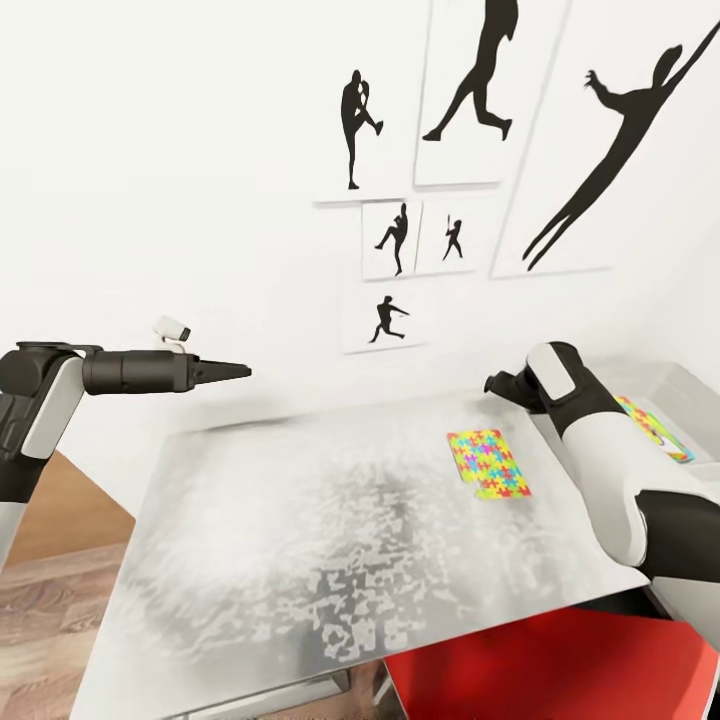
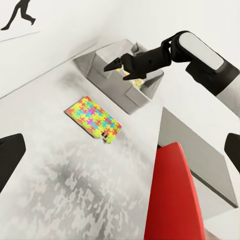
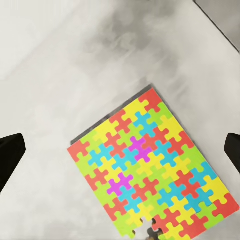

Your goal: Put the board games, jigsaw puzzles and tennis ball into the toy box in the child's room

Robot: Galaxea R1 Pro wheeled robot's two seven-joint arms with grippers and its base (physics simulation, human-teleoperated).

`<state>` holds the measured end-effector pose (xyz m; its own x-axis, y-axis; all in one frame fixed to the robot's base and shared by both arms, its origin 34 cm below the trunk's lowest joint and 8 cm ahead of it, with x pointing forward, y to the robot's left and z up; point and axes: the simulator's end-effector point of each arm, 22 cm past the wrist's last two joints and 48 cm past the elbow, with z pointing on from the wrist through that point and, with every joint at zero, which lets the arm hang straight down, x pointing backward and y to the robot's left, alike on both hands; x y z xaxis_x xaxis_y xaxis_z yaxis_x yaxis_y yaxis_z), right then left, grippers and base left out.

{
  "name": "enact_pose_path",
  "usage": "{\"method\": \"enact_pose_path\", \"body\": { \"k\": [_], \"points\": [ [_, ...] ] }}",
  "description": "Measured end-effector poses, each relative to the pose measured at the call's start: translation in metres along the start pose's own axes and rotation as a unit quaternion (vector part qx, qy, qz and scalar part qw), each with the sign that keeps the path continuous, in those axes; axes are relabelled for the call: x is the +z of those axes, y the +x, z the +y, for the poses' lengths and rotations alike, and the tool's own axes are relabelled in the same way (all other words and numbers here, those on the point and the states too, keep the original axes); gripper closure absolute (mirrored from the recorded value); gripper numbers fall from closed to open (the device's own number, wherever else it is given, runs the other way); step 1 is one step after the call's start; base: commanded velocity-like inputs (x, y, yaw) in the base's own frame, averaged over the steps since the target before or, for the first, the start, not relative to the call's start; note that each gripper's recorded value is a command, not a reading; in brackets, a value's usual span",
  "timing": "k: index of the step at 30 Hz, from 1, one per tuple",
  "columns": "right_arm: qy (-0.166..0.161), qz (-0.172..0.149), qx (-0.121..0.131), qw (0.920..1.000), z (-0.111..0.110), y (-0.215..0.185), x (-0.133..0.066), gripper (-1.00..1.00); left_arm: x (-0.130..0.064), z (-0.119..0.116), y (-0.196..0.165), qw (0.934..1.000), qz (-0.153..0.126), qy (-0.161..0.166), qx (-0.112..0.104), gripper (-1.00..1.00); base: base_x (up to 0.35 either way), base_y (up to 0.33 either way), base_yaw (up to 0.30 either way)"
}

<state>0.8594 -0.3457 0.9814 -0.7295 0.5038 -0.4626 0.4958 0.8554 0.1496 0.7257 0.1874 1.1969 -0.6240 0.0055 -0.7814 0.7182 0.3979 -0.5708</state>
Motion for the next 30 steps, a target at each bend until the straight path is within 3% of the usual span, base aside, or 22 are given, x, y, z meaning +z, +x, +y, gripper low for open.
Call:
{"method": "enact_pose_path", "body": {
  "k": [30],
  "points": [
    [-0.005,0.004,-0.003,1.0,0.016,-0.004,0.016,-1.0,0.01,0.023,0.018,0.9997,0.009,0.001,-0.022,-1.0,0.0,0.0,0.0]
  ]
}}
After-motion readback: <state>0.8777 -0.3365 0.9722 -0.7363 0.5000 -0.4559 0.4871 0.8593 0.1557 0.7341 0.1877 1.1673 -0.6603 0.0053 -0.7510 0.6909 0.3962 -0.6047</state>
